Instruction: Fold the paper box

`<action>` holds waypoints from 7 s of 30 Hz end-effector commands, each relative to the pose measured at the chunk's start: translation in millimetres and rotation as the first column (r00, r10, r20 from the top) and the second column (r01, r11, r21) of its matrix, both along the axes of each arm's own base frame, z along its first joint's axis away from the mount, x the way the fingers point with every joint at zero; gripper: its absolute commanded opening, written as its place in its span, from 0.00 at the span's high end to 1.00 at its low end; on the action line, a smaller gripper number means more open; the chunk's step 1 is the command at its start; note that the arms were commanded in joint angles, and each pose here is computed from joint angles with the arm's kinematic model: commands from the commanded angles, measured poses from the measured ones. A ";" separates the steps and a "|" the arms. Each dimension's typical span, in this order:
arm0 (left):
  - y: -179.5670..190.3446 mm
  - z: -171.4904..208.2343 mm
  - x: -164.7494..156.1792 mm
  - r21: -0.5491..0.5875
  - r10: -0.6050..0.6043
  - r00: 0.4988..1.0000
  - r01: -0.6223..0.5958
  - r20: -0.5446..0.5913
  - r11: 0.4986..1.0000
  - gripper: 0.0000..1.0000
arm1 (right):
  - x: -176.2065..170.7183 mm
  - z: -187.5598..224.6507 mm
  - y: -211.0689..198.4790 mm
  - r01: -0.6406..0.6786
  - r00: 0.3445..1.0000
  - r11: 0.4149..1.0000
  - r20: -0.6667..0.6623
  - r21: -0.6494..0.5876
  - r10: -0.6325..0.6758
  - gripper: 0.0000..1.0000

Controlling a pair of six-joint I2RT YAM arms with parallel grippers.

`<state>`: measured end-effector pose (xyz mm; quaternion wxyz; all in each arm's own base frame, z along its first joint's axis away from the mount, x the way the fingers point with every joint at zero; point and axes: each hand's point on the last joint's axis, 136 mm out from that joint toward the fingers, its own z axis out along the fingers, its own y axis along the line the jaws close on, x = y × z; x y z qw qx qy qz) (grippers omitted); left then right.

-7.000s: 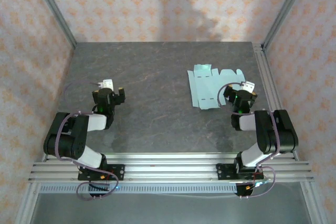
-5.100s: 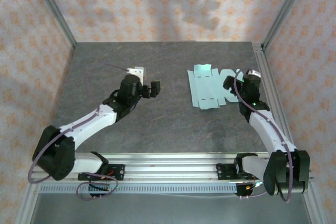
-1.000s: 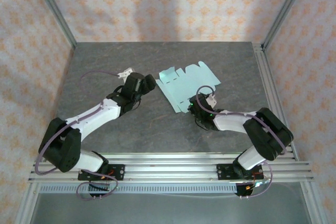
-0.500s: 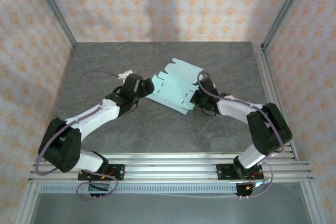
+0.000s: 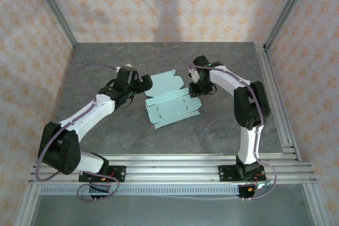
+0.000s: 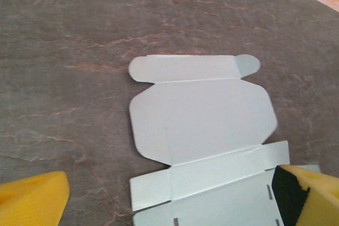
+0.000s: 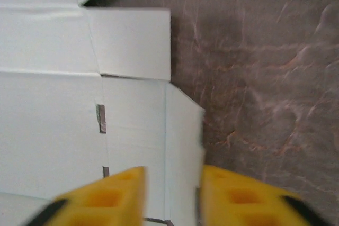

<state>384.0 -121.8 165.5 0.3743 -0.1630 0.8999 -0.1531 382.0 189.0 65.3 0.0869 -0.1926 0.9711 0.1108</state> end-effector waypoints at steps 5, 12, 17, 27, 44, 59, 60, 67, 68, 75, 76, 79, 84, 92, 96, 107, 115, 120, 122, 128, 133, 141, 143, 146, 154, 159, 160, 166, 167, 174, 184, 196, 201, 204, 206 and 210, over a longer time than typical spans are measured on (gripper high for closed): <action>-17.4 -10.9 0.2 -0.032 -0.091 0.994 0.089 -0.062 0.996 0.00 | -0.9 57.2 -20.1 0.192 0.961 0.980 0.191 0.054 -0.199 0.22; -29.6 -19.5 12.2 -0.040 -0.138 0.987 0.135 -0.078 0.990 0.00 | -45.2 76.6 -36.8 0.500 0.792 0.806 0.211 0.316 -0.573 0.10; -40.6 -23.9 13.4 -0.038 -0.225 0.972 0.223 -0.068 0.974 0.00 | -76.0 72.6 -32.2 0.642 0.652 0.591 0.058 0.489 -0.756 0.08; -37.6 -30.2 5.7 -0.015 -0.246 0.967 0.246 -0.067 0.969 0.00 | -112.4 38.6 -17.2 0.786 0.395 0.213 -0.208 0.580 -0.895 0.25; -23.0 -25.6 -12.4 0.024 -0.225 0.973 0.226 -0.059 0.974 0.00 | -105.5 -34.9 41.0 0.845 0.418 0.240 -0.309 0.478 -0.854 0.79; -14.8 -20.9 -25.0 0.070 -0.238 0.969 0.242 -0.062 0.968 0.00 | -99.4 -33.2 1.9 0.700 0.709 0.659 -0.157 0.276 -0.688 1.00; -14.7 -20.2 -24.9 0.072 -0.240 0.969 0.244 -0.061 0.967 0.00 | -99.8 -31.5 -2.6 0.667 0.744 0.704 -0.155 0.246 -0.650 1.00; -18.7 -23.5 -24.4 0.075 -0.268 0.959 0.275 -0.086 0.959 0.00 | -95.0 -24.4 -33.2 0.424 0.890 0.905 -0.201 0.035 -0.409 1.00; -19.1 -23.9 -24.3 0.075 -0.271 0.959 0.277 -0.086 0.958 0.00 | -89.1 -23.4 -37.1 0.398 0.902 0.917 -0.190 0.012 -0.388 1.00; -23.9 -22.1 -22.2 0.045 -0.275 0.958 0.279 -0.078 0.959 0.00 | -60.4 -2.4 -47.7 0.476 0.879 0.877 -0.062 0.068 -0.473 0.43; -24.1 -21.6 -22.0 0.042 -0.274 0.959 0.278 -0.076 0.960 0.00 | -59.5 2.0 -49.3 0.508 0.861 0.856 -0.036 0.099 -0.507 0.38; -25.6 -22.0 -21.2 0.038 -0.278 0.958 0.281 -0.074 0.959 0.00 | -62.3 11.0 -58.3 0.626 0.765 0.751 0.016 0.210 -0.643 0.31; -30.9 -21.3 -14.9 0.024 -0.289 0.955 0.291 -0.066 0.956 0.00 | -70.6 9.2 -50.8 0.744 0.612 0.528 -0.102 0.409 -0.784 0.32; -37.6 -24.1 -7.8 0.012 -0.308 0.949 0.310 -0.073 0.951 0.00 | -76.1 -9.1 -27.2 0.770 0.575 0.402 -0.265 0.496 -0.774 0.47; -37.4 -28.4 -7.2 0.011 -0.304 0.949 0.305 -0.081 0.952 0.00 | -75.9 -19.3 -10.9 0.760 0.606 0.409 -0.322 0.506 -0.728 0.55; -33.3 -33.1 -12.5 0.014 -0.289 0.954 0.291 -0.084 0.957 0.00 | -78.0 -32.0 -18.8 0.645 0.761 0.678 -0.213 0.354 -0.613 1.00; -31.7 -32.0 -14.6 0.022 -0.290 0.953 0.293 -0.088 0.956 0.00 | -97.2 -27.9 -19.3 0.254 0.939 0.955 -0.276 0.154 -0.205 1.00; -33.9 -32.4 -16.9 0.007 -0.299 0.950 0.301 -0.092 0.954 0.00 | -87.1 -20.8 -28.9 0.133 0.954 0.989 -0.279 0.058 -0.112 1.00; -37.4 -32.3 -20.1 0.000 -0.328 0.939 0.330 -0.098 0.944 0.00 | -80.2 -19.6 -38.7 0.111 0.961 0.994 -0.254 -0.007 -0.109 0.97; -57.5 -36.7 -32.0 -0.051 -0.427 0.896 0.424 -0.127 0.904 0.01 | -58.9 10.8 -32.1 0.148 0.985 0.986 -0.104 0.074 -0.140 0.45; -97.2 -53.1 -57.1 -0.092 -0.543 0.810 0.537 -0.220 0.838 0.05 | -56.2 24.5 -36.0 0.215 0.972 0.963 0.059 0.165 -0.227 0.38; -128.7 -97.8 -82.4 -0.178 -0.555 0.758 0.528 -0.343 0.830 0.43 | -53.1 15.1 -43.5 0.350 0.885 0.876 0.189 0.333 -0.425 0.39; -127.2 -108.1 -82.1 -0.170 -0.544 0.756 0.520 -0.365 0.837 0.51 | -51.7 9.6 -48.0 0.385 0.862 0.856 0.198 0.347 -0.467 0.41; -126.3 -122.2 -82.7 -0.170 -0.531 0.750 0.508 -0.394 0.844 0.55 | -51.8 9.0 -45.2 0.377 0.849 0.835 0.211 0.401 -0.485 0.41; -109.5 -155.3 -87.0 -0.109 -0.455 0.753 0.463 -0.475 0.880 0.63 | -68.3 -10.3 -51.9 0.399 0.863 0.850 0.171 0.344 -0.475 0.47; -111.3 -161.2 -85.8 -0.116 -0.449 0.750 0.453 -0.486 0.884 0.63 | -77.6 -16.5 -44.8 0.379 0.889 0.856 0.120 0.352 -0.443 0.47; -111.8 -160.8 -85.3 -0.117 -0.452 0.749 0.456 -0.485 0.882 0.63 | -78.4 -16.2 -43.8 0.375 0.892 0.857 0.115 0.355 -0.438 0.48; -109.0 -159.9 -86.0 -0.104 -0.448 0.750 0.460 -0.486 0.882 0.62 | -78.5 -9.6 -40.1 0.328 0.907 0.872 0.136 0.365 -0.398 0.69; -108.3 -160.8 -86.1 -0.102 -0.445 0.751 0.457 -0.488 0.883 0.62 | -78.1 -9.1 -39.1 0.319 0.912 0.876 0.135 0.361 -0.387 0.69; -108.8 -163.0 -86.0 -0.107 -0.443 0.753 0.452 -0.486 0.885 0.60 | -72.2 -11.7 -35.9 0.279 0.930 0.900 0.140 0.335 -0.340 0.70; -110.7 -159.3 -80.8 -0.104 -0.439 0.772 0.445 -0.459 0.890 0.50 | -63.3 -11.7 -36.1 0.274 0.926 0.905 0.163 0.327 -0.340 0.90; -129.7 -97.3 -43.7 -0.142 -0.456 0.872 0.436 -0.180 0.889 0.13 | -51.6 -12.2 -45.2 0.308 0.888 0.934 0.298 0.179 -0.350 1.00; -106.4 -73.2 -32.9 -0.130 -0.353 0.929 0.339 -0.113 0.932 0.08 | -45.5 -11.8 -51.0 0.346 0.861 0.937 0.379 0.051 -0.339 1.00; -89.7 -69.1 -32.4 -0.141 -0.304 0.947 0.289 -0.103 0.947 0.06 | -42.4 -10.0 -54.4 0.371 0.842 0.929 0.425 -0.011 -0.331 1.00; -79.7 -68.7 -33.8 -0.134 -0.280 0.954 0.265 -0.109 0.955 0.06 | -40.3 -8.0 -56.8 0.390 0.828 0.919 0.459 -0.062 -0.321 1.00; -67.6 -68.0 -36.5 -0.109 -0.249 0.961 0.237 -0.117 0.965 0.04 | -36.2 -1.3 -64.3 0.451 0.790 0.871 0.541 -0.193 -0.289 1.00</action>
